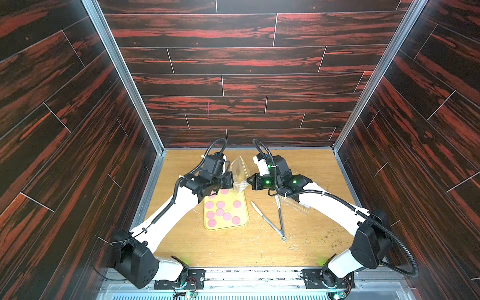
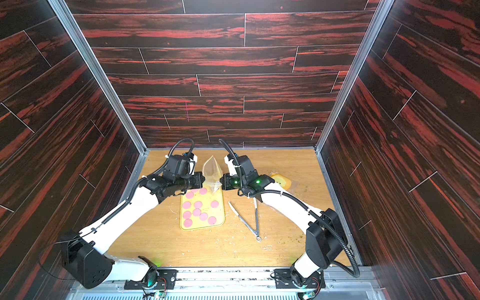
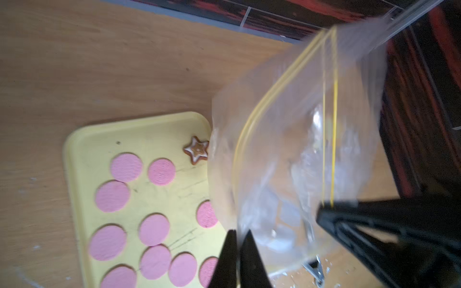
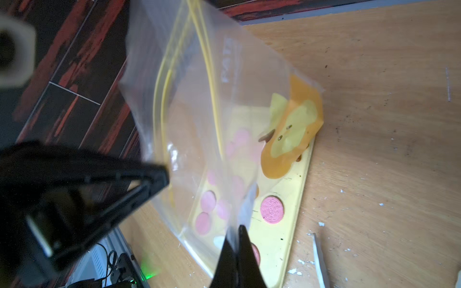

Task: Put the cookies into a resealable bag to prevent moisture
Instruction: Open the ziploc bag.

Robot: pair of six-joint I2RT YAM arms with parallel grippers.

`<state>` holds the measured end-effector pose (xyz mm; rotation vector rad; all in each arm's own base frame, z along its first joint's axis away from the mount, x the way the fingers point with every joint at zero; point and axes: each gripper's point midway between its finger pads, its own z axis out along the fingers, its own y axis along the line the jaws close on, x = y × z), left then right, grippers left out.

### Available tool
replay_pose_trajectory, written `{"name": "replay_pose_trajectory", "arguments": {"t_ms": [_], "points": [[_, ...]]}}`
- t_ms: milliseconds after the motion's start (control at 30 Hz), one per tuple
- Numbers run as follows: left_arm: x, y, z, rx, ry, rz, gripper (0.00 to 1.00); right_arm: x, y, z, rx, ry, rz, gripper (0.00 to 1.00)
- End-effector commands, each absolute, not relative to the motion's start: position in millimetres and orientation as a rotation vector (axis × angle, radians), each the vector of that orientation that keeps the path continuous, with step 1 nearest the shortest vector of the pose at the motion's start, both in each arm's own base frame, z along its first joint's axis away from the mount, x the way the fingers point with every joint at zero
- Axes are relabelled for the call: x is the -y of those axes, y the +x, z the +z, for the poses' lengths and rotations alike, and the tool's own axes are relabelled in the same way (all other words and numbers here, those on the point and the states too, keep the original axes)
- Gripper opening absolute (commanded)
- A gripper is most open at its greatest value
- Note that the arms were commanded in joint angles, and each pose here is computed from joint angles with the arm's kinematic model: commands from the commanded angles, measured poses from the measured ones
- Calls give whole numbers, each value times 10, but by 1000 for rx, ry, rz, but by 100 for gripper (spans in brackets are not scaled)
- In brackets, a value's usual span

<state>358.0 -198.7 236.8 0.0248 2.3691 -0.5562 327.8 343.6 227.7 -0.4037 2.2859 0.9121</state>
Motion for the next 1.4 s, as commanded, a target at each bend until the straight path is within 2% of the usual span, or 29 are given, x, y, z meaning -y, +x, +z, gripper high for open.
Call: {"name": "replay_pose_trajectory", "arguments": {"t_ms": [0,300,700,767,833,967,1033,1267,1367], "points": [[1909,3656,2406,-2371,14,-510,20,-3465,3196,2515,-2242,-406,955,0],[2122,3768,2484,-2372,73,-600,45,-3452,3131,2503,-2240,-427,924,0],[2326,3851,2459,-2413,145,-665,52,-3443,3098,2463,-2243,-446,884,0],[2278,3837,2381,-2454,155,-616,50,-3428,3102,2515,-2226,-443,884,0],[2232,3850,2341,-2472,156,-568,42,-3404,3109,2536,-2220,-440,869,0],[2146,3868,2429,-2446,144,-512,11,-3297,3150,2480,-2240,-402,794,0],[2096,3836,2439,-2452,141,-487,0,-3197,3218,2428,-2263,-326,734,0],[2077,3483,2394,-2557,192,-492,0,-2926,3475,2319,-2286,-139,559,0],[2146,3331,2421,-2587,225,-548,0,-3162,3440,2356,-2270,-249,668,0]]}}
